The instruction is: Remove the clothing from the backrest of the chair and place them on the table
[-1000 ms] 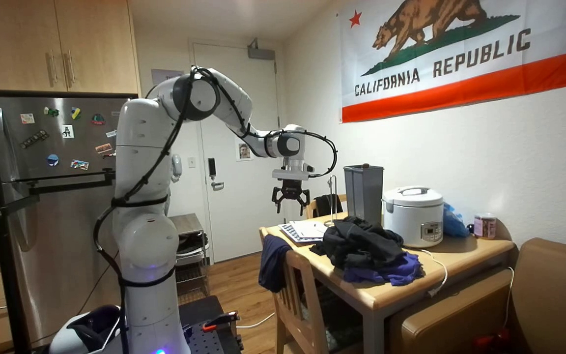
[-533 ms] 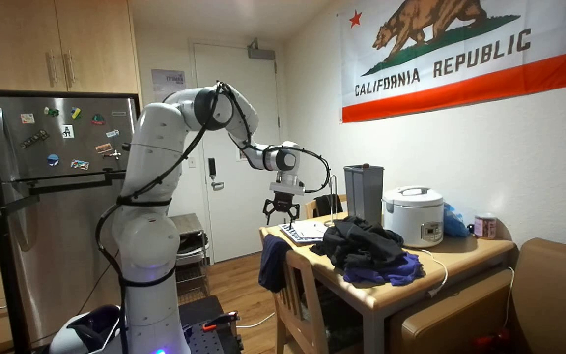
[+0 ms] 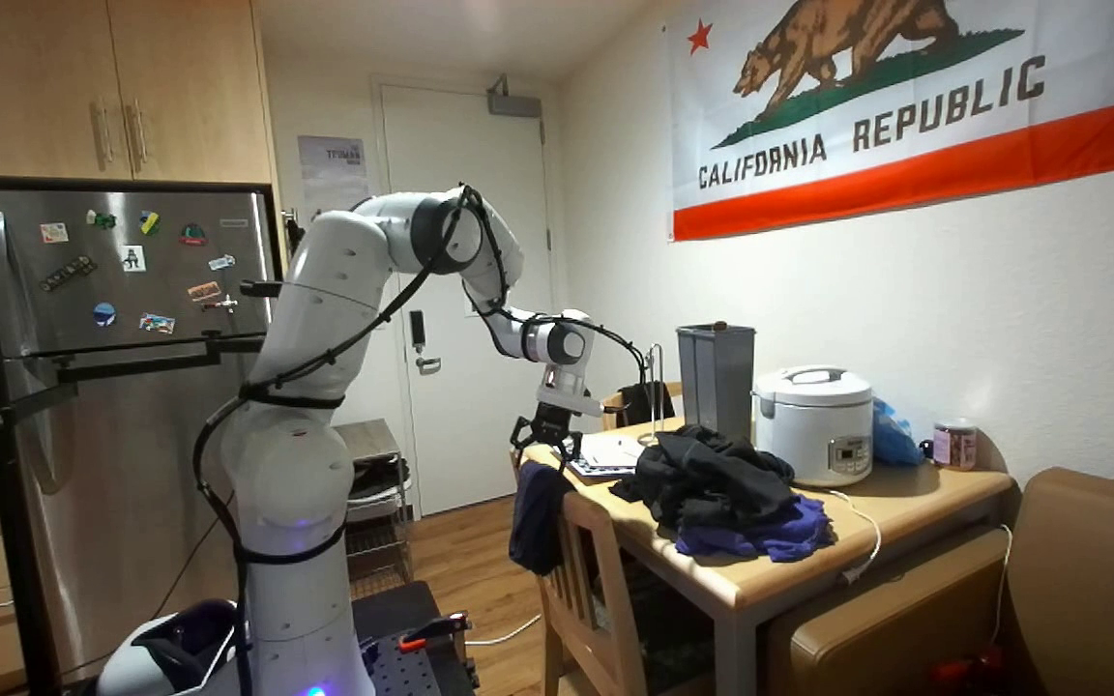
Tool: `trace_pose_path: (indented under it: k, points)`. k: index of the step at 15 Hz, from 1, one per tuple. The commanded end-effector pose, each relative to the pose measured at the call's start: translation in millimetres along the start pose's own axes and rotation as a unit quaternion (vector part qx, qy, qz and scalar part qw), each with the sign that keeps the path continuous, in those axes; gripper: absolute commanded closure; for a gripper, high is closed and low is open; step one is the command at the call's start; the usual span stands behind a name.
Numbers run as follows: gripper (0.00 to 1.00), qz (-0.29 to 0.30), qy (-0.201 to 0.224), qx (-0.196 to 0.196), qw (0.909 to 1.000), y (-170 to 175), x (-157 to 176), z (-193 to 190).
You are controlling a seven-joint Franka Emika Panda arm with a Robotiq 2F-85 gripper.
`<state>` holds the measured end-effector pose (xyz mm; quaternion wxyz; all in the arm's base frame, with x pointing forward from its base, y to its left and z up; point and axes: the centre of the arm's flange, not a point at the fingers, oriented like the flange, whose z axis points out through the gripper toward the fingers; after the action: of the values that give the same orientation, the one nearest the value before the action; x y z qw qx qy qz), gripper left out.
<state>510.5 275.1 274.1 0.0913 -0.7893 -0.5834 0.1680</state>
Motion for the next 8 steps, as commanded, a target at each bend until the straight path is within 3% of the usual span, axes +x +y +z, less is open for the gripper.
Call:
trace_pose_path:
  k: [1,2,4,8]
  points:
    - [0.0,-0.027,0.008,0.014,0.9995,13.7,3.9,3.0]
    - [0.0,-0.032,0.008,0.012,0.9994,15.8,4.8,2.8]
    - [0.28,-0.037,0.007,0.01,0.9993,19.0,6.0,2.7]
    - [0.59,-0.031,0.013,0.004,0.9994,24.2,6.5,-1.8]
